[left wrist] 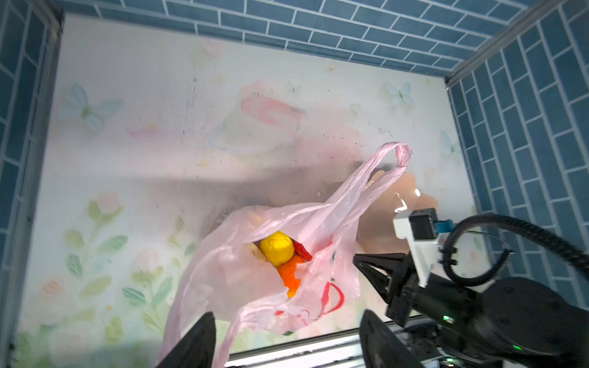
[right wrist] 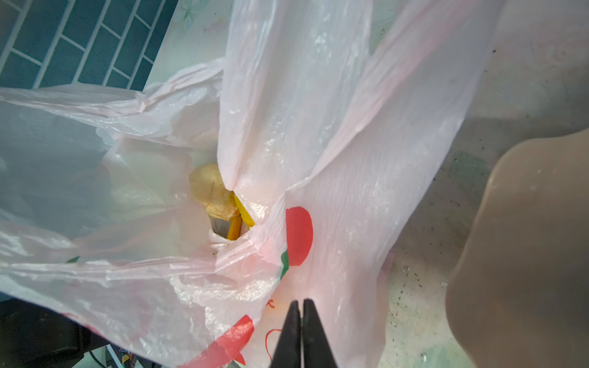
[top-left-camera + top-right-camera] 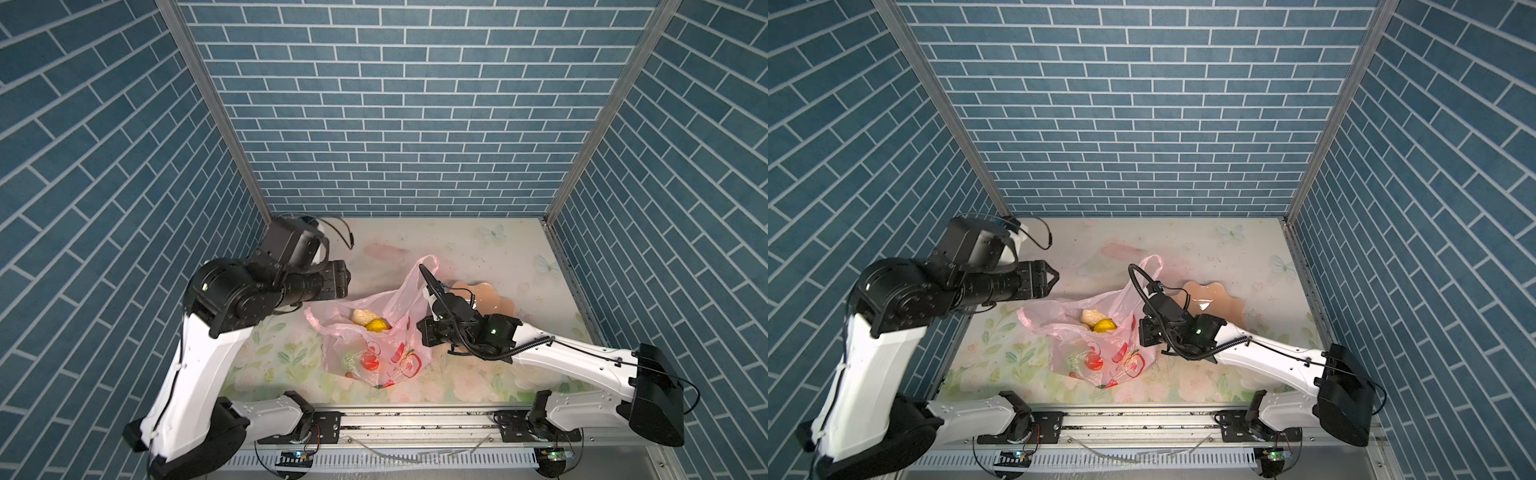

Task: Take the fake fruits out of the plastic bag

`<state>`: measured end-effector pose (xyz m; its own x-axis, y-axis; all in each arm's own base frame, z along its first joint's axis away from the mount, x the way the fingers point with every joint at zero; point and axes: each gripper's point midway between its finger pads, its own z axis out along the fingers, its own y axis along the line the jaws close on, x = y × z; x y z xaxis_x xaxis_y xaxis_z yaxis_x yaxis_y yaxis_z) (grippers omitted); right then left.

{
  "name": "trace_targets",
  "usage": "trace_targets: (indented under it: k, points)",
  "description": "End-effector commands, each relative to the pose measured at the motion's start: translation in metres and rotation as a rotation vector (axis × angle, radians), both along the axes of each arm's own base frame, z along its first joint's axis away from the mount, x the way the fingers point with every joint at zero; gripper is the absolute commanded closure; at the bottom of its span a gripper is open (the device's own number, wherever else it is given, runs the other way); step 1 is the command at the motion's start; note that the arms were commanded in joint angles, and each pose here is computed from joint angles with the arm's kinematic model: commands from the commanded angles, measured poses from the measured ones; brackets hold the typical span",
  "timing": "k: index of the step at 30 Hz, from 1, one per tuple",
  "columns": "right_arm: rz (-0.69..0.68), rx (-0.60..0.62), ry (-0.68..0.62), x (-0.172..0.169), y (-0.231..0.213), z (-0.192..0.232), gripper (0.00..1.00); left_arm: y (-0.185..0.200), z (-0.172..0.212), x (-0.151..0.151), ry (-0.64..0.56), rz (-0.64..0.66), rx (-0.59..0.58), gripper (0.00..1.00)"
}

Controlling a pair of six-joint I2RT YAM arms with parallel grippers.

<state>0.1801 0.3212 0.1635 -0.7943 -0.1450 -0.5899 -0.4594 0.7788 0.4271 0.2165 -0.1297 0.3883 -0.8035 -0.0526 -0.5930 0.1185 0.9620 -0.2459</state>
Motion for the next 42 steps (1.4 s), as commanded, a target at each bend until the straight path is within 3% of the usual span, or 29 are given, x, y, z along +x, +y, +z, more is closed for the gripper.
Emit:
trace_targets:
  k: [1, 4, 9, 13, 17, 21, 30, 42]
  points:
    - [0.026, 0.028, -0.062, -0.007, -0.001, 0.04, 0.84, -0.013, -0.03, 0.011, 0.133, -0.174, 0.198, 0.23]
    - [0.09, 0.016, -0.093, -0.018, 0.006, 0.047, 0.78, -0.029, -0.062, 0.036, 0.207, -0.236, 0.298, 0.24]
    - [0.196, -0.032, -0.147, -0.033, 0.021, 0.039, 0.7, -0.051, -0.12, 0.058, 0.304, -0.288, 0.296, 0.27]
    - [0.108, -0.079, -0.093, -0.026, 0.017, 0.022, 0.67, -0.051, -0.151, 0.058, 0.35, -0.294, 0.295, 0.28]
    - [0.017, -0.045, -0.061, -0.018, 0.02, 0.011, 0.6, -0.048, -0.172, 0.058, 0.38, -0.299, 0.26, 0.29]
    - [-0.045, -0.004, -0.062, -0.006, 0.03, 0.013, 0.57, -0.049, -0.191, 0.058, 0.404, -0.314, 0.209, 0.35]
    - [-0.119, -0.011, -0.026, 0.016, 0.031, 0.0, 0.54, -0.042, -0.215, 0.069, 0.397, -0.313, 0.238, 0.37]
    - [-0.085, 0.093, 0.032, 0.032, 0.056, -0.012, 0.57, -0.048, -0.234, 0.073, 0.411, -0.352, 0.207, 0.45]
